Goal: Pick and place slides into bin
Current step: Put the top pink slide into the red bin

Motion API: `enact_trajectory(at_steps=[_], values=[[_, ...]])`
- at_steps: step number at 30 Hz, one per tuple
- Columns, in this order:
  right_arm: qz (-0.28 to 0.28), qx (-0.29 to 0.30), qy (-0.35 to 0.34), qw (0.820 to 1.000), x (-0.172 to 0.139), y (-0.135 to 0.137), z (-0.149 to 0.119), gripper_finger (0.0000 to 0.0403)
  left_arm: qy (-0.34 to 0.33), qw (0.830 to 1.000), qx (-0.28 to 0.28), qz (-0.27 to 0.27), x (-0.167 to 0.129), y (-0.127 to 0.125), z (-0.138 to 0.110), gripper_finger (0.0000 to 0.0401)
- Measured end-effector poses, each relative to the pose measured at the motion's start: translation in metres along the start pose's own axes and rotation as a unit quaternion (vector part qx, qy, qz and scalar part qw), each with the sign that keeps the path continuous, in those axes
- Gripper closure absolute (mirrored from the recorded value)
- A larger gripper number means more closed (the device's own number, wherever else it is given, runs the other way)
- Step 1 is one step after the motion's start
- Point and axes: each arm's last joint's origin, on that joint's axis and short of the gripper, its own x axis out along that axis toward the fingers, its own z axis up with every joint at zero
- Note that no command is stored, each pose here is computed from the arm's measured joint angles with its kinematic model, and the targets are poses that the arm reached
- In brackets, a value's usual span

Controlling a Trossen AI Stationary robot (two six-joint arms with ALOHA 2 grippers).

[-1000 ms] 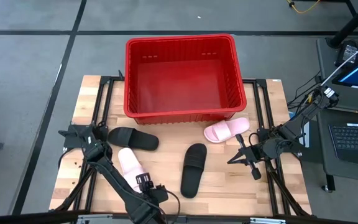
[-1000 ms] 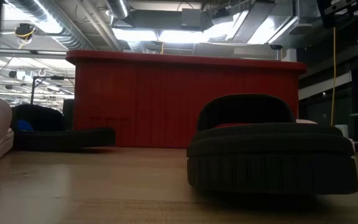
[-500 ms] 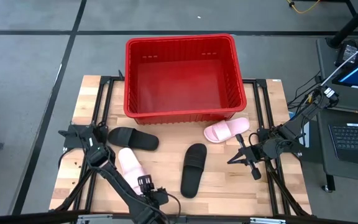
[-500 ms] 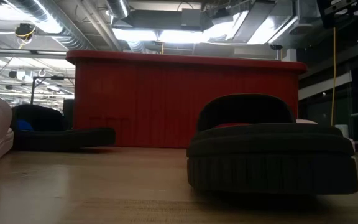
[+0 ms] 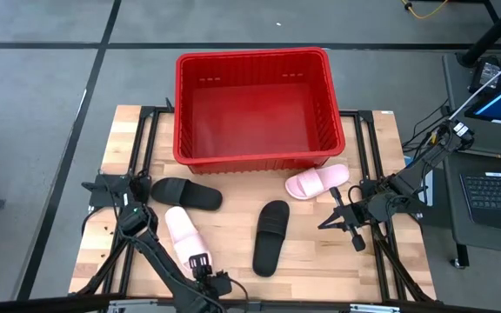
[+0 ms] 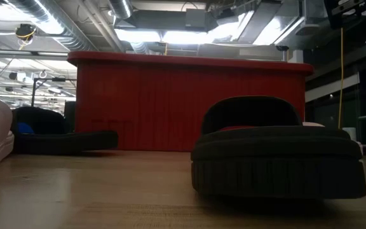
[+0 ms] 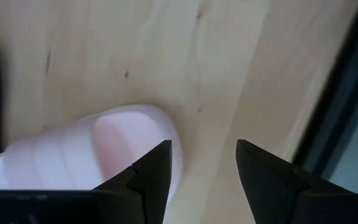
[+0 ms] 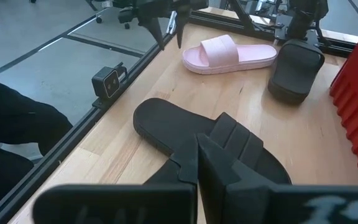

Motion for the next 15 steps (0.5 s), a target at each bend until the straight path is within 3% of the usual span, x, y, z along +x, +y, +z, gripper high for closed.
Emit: enact_trajectory(at_steps=[9,15], values=[[0.0,-0.001,0.0,1.0,0.0,0.0,-0.0001,0.0398,-0.01,1.0,-0.021,-0.021,-0.0002,-0.004,0.0022,0.0228],[0.0,-0.001,0.0,1.0,0.0,0.0,-0.0001,0.0398,0.003,1.0,-0.014,0.01,-0.0018,0.0001,-0.0056,0.0228]])
